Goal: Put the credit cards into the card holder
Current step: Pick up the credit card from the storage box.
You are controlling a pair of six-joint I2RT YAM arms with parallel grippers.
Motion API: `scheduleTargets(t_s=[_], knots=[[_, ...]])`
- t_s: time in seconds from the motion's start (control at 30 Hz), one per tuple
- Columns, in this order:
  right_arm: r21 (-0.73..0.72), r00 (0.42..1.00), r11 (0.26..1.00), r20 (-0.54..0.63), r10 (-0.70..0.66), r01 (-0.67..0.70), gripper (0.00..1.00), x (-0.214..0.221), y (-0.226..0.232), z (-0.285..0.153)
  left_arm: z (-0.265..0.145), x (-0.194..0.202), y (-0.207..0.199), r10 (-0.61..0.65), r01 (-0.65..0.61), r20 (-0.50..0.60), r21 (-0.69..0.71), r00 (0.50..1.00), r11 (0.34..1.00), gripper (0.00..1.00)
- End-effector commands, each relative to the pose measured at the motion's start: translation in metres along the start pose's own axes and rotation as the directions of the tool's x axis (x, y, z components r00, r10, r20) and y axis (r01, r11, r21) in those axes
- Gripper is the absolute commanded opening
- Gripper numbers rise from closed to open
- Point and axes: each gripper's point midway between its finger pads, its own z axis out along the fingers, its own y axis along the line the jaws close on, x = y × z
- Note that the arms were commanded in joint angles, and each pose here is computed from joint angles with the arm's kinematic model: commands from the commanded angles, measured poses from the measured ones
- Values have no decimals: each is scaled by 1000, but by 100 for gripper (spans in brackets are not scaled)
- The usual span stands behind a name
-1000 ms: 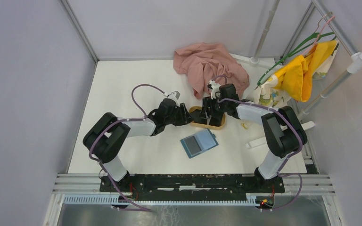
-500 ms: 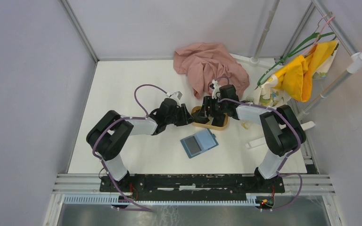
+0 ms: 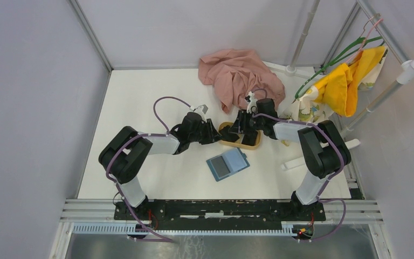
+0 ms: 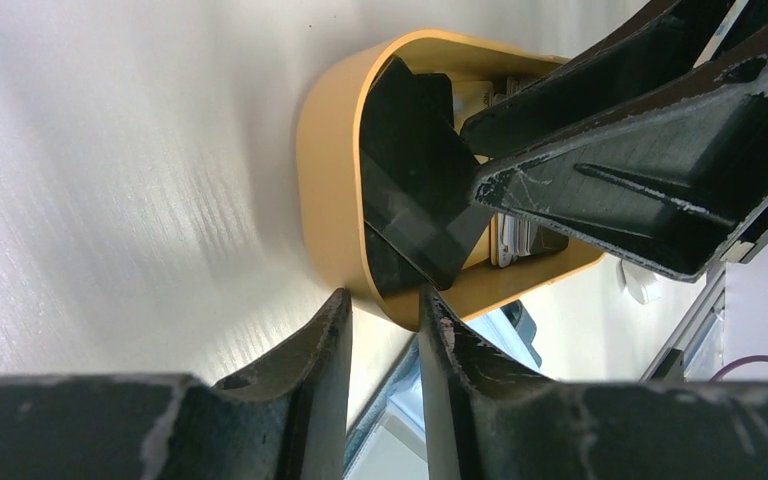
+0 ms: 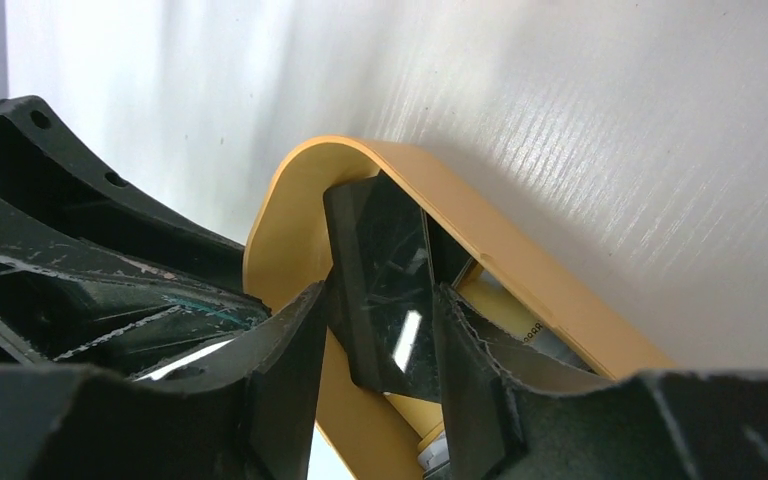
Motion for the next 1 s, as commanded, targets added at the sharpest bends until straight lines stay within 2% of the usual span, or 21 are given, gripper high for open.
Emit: scheduleTargets(t_s=[0.0,0.4,0.6,0.8,0.97], knots=[[-251,1000,968,-18,18,-22,44,-2,57,-8,4,-13,-27,23,-27,35,102,999,994,35],[-280,999,959,-6,35,-35,34,-4,58,-16,4,-15,-28,21,-25,36,101,999,995,35],[-130,999,991,-36,-20,15,36,2,25,-5,5,-16,-30,22,-26,34,107,999,994,35],[-84,997,995,-46,-66,62,42,1,16,-4,7,-16,-34,25,-28,27,120,999,992,35],[5,993,994,-43,-109,110,40,-4,1,-5,7,-18,-36,25,-28,25,127,999,991,36]])
